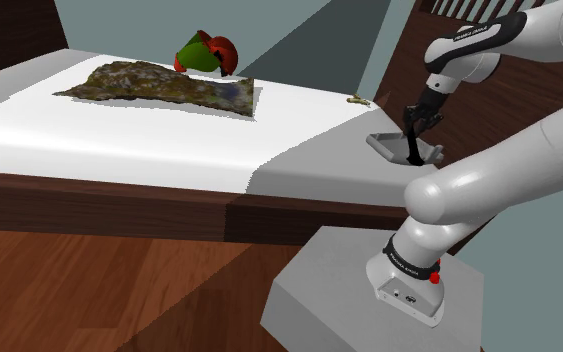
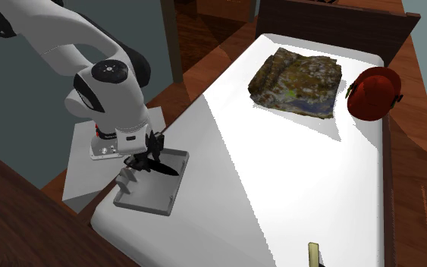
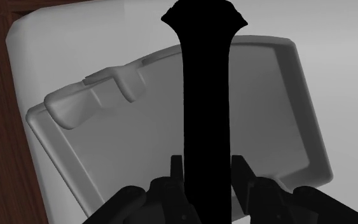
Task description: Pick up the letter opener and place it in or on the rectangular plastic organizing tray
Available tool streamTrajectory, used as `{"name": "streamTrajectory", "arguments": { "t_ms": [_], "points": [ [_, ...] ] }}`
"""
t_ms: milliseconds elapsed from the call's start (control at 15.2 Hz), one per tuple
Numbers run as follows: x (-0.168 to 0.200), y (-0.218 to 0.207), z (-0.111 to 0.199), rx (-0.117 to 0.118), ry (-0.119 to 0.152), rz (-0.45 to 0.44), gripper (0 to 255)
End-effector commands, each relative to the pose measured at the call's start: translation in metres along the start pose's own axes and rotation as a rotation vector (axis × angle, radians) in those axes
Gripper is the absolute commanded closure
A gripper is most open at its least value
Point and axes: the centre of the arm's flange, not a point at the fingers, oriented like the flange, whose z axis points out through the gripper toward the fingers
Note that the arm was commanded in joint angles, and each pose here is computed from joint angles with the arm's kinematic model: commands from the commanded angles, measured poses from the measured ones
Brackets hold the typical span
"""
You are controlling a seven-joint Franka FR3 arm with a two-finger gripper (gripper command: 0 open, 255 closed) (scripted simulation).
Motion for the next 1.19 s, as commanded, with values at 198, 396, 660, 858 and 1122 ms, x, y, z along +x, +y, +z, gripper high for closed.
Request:
{"name": "streamTrajectory", "arguments": {
  "t_ms": [198, 396, 660, 858, 1122],
  "points": [
    [0.000, 0.000, 0.000, 0.000, 0.000, 0.000, 0],
    [0.000, 0.000, 0.000, 0.000, 0.000, 0.000, 0],
    [0.000, 0.000, -0.050, 0.000, 0.000, 0.000, 0],
    [0.000, 0.000, -0.050, 0.000, 0.000, 0.000, 0],
    [0.000, 0.000, -0.050, 0.000, 0.000, 0.000, 0]
  ]
}}
